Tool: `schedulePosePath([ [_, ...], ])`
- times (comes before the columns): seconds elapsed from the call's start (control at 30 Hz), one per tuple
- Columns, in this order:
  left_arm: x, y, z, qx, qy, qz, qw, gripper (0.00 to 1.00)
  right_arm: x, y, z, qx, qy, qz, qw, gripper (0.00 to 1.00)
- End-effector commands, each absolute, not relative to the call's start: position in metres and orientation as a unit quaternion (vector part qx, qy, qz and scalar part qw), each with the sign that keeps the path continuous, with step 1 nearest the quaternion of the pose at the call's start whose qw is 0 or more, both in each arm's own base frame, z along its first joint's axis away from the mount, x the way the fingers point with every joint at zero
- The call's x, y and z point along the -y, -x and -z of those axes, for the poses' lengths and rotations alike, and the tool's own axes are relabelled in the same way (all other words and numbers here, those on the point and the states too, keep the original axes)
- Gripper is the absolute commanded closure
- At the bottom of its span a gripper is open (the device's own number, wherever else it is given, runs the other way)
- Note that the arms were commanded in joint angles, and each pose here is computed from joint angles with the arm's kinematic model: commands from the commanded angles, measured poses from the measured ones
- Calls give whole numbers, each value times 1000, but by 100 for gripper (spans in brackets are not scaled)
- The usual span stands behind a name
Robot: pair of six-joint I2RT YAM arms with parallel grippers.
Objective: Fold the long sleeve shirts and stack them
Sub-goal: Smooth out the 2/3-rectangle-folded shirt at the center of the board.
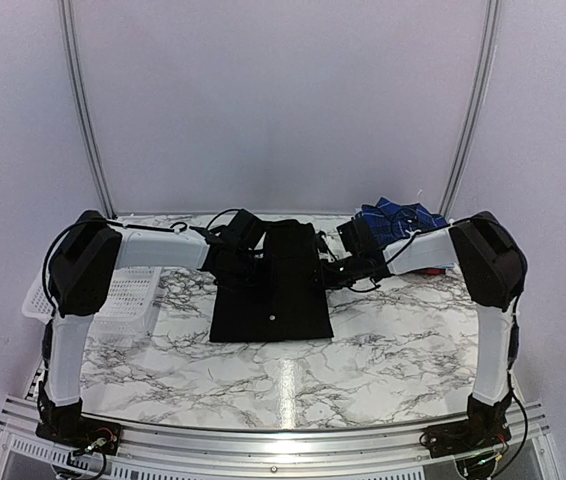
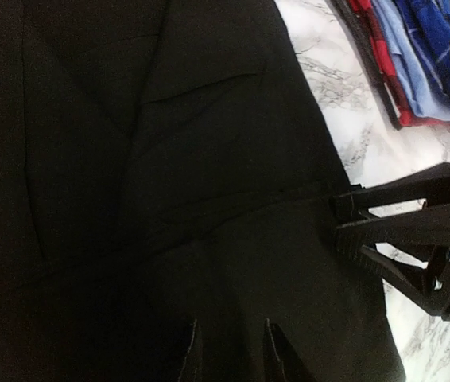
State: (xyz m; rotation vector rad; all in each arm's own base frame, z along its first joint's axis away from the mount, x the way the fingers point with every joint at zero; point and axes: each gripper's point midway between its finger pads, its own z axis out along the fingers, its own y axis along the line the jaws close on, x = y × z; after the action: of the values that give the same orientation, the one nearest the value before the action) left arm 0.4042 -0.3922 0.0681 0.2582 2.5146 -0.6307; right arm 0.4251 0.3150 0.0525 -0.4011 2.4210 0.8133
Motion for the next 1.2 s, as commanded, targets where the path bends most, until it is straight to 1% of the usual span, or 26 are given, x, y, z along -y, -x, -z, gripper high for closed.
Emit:
schedulePosePath([
  [0.0, 392, -422, -48, -935, -93, 231, 253, 72, -304, -437, -38, -909, 124, -300, 262, 78],
  [0.13, 402, -426, -33, -936, -104, 240, 235, 71, -289, -435, -28, -918, 107, -286, 253, 77],
  [0.23, 407, -430, -36, -936, -113, 240, 232, 67, -287, -435, -38, -916, 110, -284, 262, 74],
  [0.33, 410, -435, -57, -931, -119, 245, 243, 65, -283, -434, -54, -914, 111, -276, 274, 70],
  [0.47, 403, -428, -98, -923, -119, 255, 264, 60, -275, -423, -78, -911, 114, -266, 292, 64],
  [0.57, 385, -414, -125, -920, -111, 254, 278, 56, -273, -404, -88, -909, 119, -265, 297, 62],
  [0.67, 361, -393, -149, -918, -99, 252, 290, 55, -273, -375, -88, -910, 126, -268, 291, 61],
  [0.9, 286, -328, -125, -937, -60, 207, 276, 56, -288, -311, -79, -911, 145, -281, 265, 62],
  [1.07, 245, -290, -98, -944, -28, 193, 265, 59, -285, -291, -70, -914, 135, -284, 256, 64],
  [1.17, 235, -278, -88, -946, -17, 193, 261, 61, -288, -289, -68, -915, 135, -282, 256, 65],
])
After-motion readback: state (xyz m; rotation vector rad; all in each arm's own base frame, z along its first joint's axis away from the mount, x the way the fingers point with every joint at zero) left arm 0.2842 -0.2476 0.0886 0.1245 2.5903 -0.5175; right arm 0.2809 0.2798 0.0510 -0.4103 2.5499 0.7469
